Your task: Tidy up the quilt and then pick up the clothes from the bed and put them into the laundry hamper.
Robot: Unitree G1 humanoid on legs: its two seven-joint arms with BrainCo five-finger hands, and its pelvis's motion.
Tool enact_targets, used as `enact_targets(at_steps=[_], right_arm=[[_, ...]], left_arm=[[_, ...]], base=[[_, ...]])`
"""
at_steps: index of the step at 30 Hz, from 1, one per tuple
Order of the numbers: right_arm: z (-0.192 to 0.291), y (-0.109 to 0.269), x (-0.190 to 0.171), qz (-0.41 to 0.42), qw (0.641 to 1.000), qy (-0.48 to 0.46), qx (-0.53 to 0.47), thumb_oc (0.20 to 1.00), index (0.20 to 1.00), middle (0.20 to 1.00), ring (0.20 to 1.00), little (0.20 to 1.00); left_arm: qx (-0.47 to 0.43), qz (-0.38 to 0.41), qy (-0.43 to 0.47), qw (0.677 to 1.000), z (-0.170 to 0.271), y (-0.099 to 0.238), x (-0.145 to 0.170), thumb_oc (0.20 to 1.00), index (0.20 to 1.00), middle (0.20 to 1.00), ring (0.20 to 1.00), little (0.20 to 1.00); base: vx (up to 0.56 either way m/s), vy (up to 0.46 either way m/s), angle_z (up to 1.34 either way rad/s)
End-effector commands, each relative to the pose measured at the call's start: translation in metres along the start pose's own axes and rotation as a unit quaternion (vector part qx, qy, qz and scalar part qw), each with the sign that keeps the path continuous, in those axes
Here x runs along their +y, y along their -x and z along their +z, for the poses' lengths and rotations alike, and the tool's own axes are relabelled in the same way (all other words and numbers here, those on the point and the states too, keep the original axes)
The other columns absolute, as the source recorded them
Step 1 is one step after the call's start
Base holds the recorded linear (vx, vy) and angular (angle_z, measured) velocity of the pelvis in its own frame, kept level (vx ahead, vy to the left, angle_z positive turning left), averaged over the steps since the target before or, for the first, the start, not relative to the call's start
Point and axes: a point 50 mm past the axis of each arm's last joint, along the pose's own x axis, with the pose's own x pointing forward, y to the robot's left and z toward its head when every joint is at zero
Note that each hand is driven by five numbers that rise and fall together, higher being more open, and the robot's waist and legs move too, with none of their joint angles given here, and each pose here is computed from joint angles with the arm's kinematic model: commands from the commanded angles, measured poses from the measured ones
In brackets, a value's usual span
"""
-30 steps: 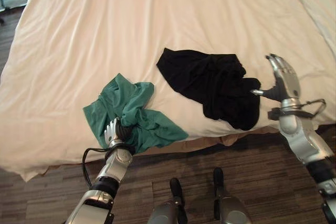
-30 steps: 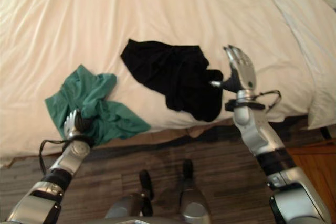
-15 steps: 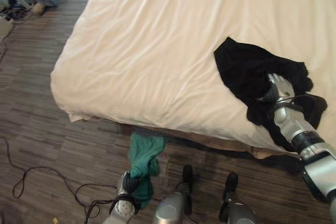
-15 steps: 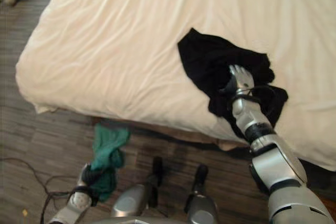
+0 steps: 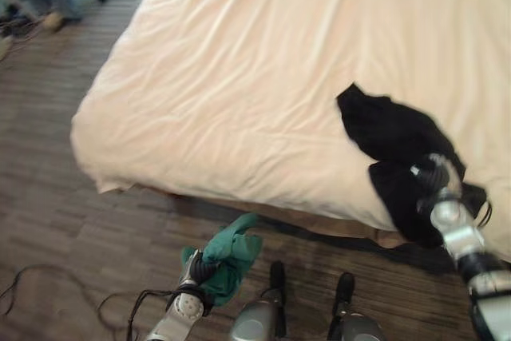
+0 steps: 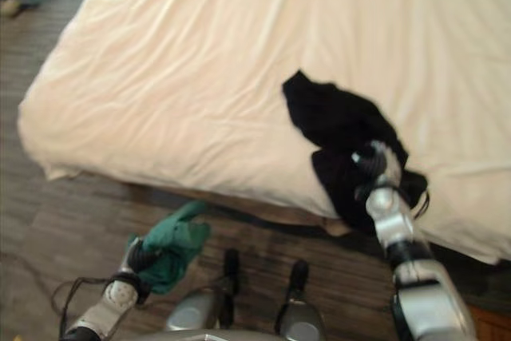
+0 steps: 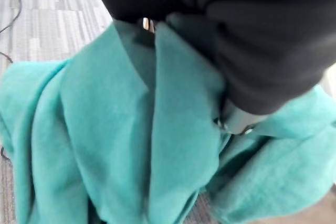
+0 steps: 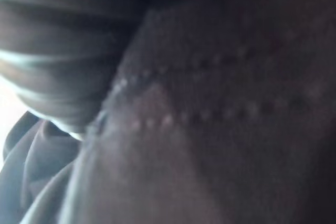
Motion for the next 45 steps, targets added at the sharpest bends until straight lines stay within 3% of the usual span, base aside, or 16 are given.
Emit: enact_targets(at_steps=[1, 6, 15, 20, 25, 29, 32, 37, 39, 44, 45], right_arm=[[-0.093, 0.081, 0.036, 0.119, 0.979, -0.037, 0.164, 0.200, 0.200, 0.200, 0.200, 0.200], [-0.119, 0.129, 0.083, 0.180, 0.939, -0.134, 0.262, 0.200, 0.200, 0.200, 0.200, 0.200], [-0.098, 0.110, 0.123, 0.214, 0.938, -0.090, 0.257, 0.200, 0.200, 0.200, 0.200, 0.200], [-0.106, 0.094, 0.105, 0.182, 0.946, -0.034, 0.267, 0.200, 0.200, 0.200, 0.200, 0.200], [-0.146, 0.124, 0.089, 0.158, 0.916, -0.025, 0.369, 0.200, 0.200, 0.200, 0.200, 0.200], [-0.155, 0.133, 0.083, 0.141, 0.909, -0.029, 0.391, 0.200, 0.200, 0.200, 0.200, 0.200], [-0.152, 0.129, 0.082, 0.087, 0.908, -0.081, 0.402, 0.200, 0.200, 0.200, 0.200, 0.200], [-0.164, 0.147, 0.079, 0.065, 0.896, -0.085, 0.430, 0.200, 0.200, 0.200, 0.200, 0.200], [-0.169, 0.154, 0.078, 0.081, 0.894, -0.060, 0.438, 0.200, 0.200, 0.200, 0.200, 0.200], [-0.164, 0.149, 0.084, 0.114, 0.901, -0.031, 0.418, 0.200, 0.200, 0.200, 0.200, 0.200], [-0.170, 0.157, 0.089, 0.161, 0.886, 0.016, 0.435, 0.200, 0.200, 0.200, 0.200, 0.200]], left_arm=[[0.021, 0.000, -0.010, 1.000, -0.010, -0.002, 0.007, 0.200, 0.200, 0.200, 0.200, 0.200], [0.069, -0.005, 0.011, 0.998, -0.028, 0.003, -0.004, 0.200, 0.200, 0.200, 0.200, 0.200], [0.132, 0.012, 0.064, 0.989, -0.038, 0.003, -0.031, 0.200, 0.200, 0.200, 0.200, 0.200], [0.111, 0.007, 0.087, 0.990, -0.016, -0.005, -0.043, 0.200, 0.200, 0.200, 0.200, 0.200], [0.164, 0.024, 0.121, 0.979, -0.040, 0.002, -0.033, 0.200, 0.200, 0.200, 0.200, 0.200], [0.179, 0.025, 0.127, 0.975, -0.045, 0.003, -0.032, 0.200, 0.200, 0.200, 0.200, 0.200], [0.131, 0.043, 0.132, 0.982, -0.013, -0.017, -0.018, 0.200, 0.200, 0.200, 0.200, 0.200], [0.087, 0.028, 0.103, 0.990, 0.013, -0.027, -0.019, 0.200, 0.200, 0.200, 0.200, 0.200], [0.100, 0.015, 0.064, 0.993, 0.006, -0.026, -0.021, 0.200, 0.200, 0.200, 0.200, 0.200], [0.133, 0.001, 0.073, 0.988, -0.011, -0.017, -0.034, 0.200, 0.200, 0.200, 0.200, 0.200], [0.138, -0.005, 0.090, 0.986, -0.014, -0.017, -0.033, 0.200, 0.200, 0.200, 0.200, 0.200]], base=[[0.04, 0.021, -0.71], [0.04, 0.009, -0.55], [-0.03, -0.042, -0.24], [-0.16, -0.006, 1.04], [0.01, 0.027, 2.59], [0.15, 0.313, 1.84], [0.02, 0.220, 2.37], [0.07, -0.053, 2.27], [0.07, -0.054, 2.72], [0.07, -0.078, 0.58], [0.05, -0.012, -0.15]])
